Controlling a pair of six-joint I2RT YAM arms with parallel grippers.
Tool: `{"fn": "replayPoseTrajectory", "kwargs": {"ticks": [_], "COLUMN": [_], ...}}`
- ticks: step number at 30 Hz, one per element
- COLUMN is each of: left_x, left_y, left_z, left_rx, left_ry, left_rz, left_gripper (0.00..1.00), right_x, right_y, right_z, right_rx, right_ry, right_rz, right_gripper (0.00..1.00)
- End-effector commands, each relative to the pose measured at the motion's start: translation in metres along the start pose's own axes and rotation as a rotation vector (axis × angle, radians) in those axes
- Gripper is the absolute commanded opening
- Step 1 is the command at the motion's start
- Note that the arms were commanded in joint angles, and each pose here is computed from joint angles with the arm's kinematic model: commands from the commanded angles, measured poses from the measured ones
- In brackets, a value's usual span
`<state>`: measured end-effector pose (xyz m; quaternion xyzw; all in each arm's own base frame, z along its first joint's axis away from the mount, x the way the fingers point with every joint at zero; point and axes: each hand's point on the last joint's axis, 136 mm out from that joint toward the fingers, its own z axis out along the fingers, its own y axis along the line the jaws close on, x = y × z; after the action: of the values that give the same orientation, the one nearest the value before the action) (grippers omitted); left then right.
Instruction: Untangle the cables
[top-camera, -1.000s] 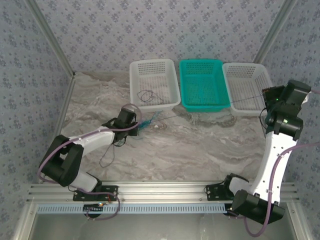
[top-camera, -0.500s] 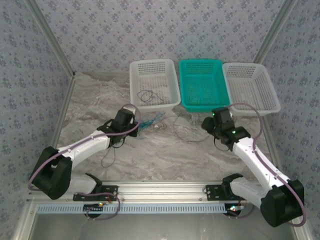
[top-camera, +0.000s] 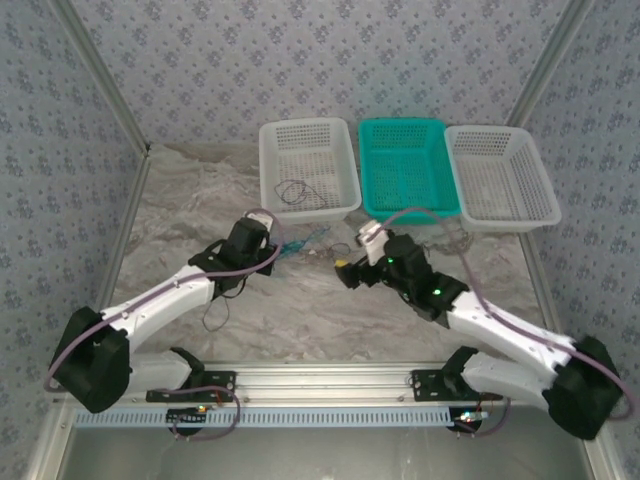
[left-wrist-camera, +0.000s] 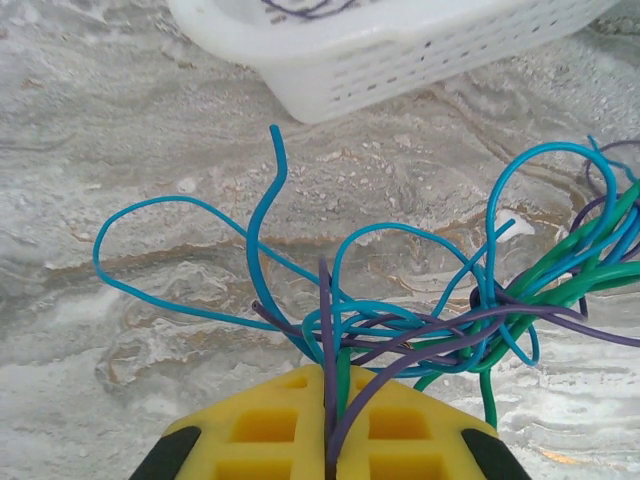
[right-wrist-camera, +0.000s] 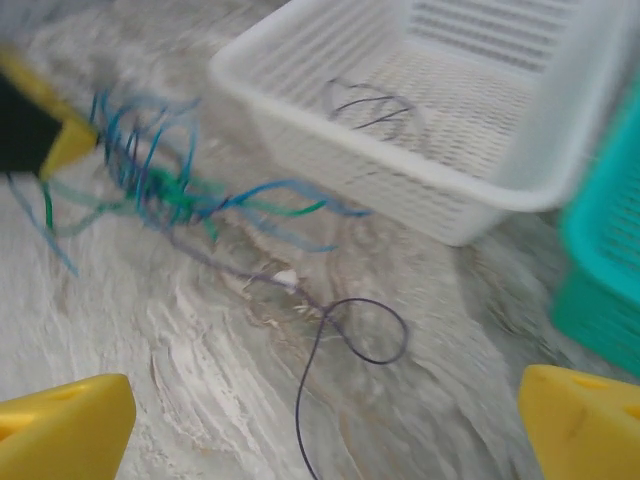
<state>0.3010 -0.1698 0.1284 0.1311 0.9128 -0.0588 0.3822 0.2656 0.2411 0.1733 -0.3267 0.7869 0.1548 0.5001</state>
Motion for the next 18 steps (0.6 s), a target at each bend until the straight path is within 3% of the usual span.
{"fn": "replayPoseTrajectory", "kwargs": {"ticks": [1,11,18], "left_x": [-0.021,-0.024,-0.025], "left_y": [0.001,-0.006,-0.006], "left_z": [-0.017,-0.026,-0.028], "left_rx": [-0.007,0.043,0.048], "left_ry": [-0.058,-0.082,-0.091], "left_rz": [0.015,0.014,0.009], "left_gripper": [0.0,0.0,0.0], "right_x": [-0.025,-0.008,-0.006], "right_y": [0.022,0.034,0.048], "right_z": [0.032,0.117,0.135], "right_rx": [-0.083,-0.104,-0.12], "right_ry": [-0.174,-0.21,-0.251], "right_rz": [-0.333,-0.495,-0.442], "right_gripper": [0.97,0.87,0.43]}}
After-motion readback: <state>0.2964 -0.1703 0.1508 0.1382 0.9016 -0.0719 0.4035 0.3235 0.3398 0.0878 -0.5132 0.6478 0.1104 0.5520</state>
